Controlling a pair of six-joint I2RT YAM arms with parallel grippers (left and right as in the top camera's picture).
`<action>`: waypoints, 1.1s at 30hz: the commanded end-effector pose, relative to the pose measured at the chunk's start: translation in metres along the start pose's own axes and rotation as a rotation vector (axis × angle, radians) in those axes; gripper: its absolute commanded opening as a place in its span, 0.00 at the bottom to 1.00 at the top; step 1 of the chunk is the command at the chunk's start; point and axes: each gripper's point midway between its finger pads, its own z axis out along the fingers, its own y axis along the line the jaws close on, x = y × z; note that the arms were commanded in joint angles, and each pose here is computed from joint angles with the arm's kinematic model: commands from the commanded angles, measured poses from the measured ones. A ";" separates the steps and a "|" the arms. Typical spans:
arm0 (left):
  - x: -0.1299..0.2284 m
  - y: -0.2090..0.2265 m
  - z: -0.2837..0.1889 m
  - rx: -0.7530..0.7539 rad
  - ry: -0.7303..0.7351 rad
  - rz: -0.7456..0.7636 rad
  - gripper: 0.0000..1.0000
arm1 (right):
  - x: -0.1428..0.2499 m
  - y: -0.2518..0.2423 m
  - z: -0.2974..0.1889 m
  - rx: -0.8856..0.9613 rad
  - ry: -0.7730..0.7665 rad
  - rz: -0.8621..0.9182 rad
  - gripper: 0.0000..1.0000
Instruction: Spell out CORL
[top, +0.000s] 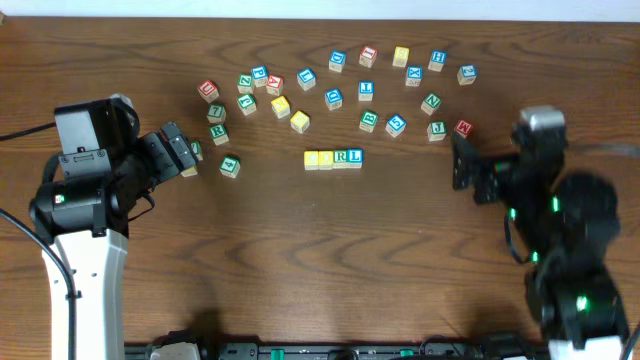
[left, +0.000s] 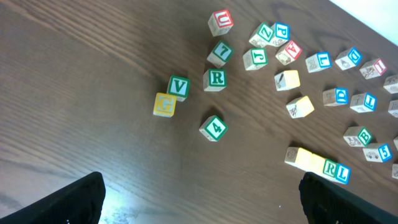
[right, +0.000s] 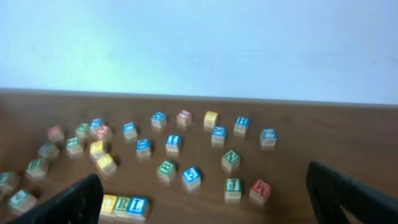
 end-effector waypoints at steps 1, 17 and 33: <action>-0.007 -0.001 -0.004 -0.001 -0.016 0.004 0.99 | 0.030 -0.005 -0.017 0.006 -0.053 -0.016 0.99; -0.007 -0.001 -0.004 -0.001 -0.016 0.004 0.99 | 0.135 -0.015 -0.029 0.017 -0.202 -0.030 0.99; -0.007 -0.001 -0.004 -0.001 -0.016 0.004 0.99 | 0.158 -0.018 -0.023 0.024 -0.165 -0.024 0.99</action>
